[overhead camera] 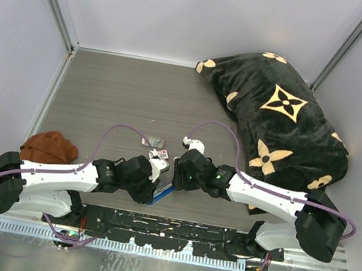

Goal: Load the staples into the stapler
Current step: Adjust the stapler at the center of the board, then pick up the stapler.

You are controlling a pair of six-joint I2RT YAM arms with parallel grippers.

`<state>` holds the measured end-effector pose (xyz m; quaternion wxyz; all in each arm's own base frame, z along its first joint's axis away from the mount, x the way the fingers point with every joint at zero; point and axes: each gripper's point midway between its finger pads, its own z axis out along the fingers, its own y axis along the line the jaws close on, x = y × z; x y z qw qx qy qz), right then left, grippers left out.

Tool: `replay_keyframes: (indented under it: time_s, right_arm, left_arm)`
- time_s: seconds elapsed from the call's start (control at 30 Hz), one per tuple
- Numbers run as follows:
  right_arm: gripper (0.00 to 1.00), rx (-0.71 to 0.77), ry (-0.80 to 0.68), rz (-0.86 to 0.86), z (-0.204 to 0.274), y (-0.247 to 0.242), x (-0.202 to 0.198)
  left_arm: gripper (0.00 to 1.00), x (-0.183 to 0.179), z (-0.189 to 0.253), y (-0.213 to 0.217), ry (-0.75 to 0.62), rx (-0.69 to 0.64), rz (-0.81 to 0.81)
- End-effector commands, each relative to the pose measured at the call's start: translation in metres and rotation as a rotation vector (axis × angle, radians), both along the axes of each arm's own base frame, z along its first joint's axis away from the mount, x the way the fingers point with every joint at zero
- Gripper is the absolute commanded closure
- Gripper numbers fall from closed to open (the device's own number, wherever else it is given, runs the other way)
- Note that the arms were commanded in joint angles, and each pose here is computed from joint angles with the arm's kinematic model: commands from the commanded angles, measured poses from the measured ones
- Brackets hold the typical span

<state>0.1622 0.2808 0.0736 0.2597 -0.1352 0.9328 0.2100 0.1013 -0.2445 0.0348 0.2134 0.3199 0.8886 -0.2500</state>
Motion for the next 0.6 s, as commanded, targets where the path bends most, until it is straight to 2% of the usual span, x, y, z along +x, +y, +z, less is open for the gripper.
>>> replay_keyframes:
  time_s: [0.0,0.27,0.57]
  right_arm:
    - [0.46,-0.009,-0.103,0.002,0.008,0.007,0.02]
    - [0.49,-0.074,-0.212,0.115,0.002,0.012,0.032]
    - [0.53,-0.123,-0.243,0.195,-0.006,0.02,0.032]
  left_arm:
    - [0.88,0.007,0.013,-0.018,-0.052,-0.042,-0.052]
    - [0.88,0.005,0.016,-0.022,-0.05,-0.074,-0.055]
    - [0.88,0.007,0.018,-0.024,-0.051,-0.079,-0.045]
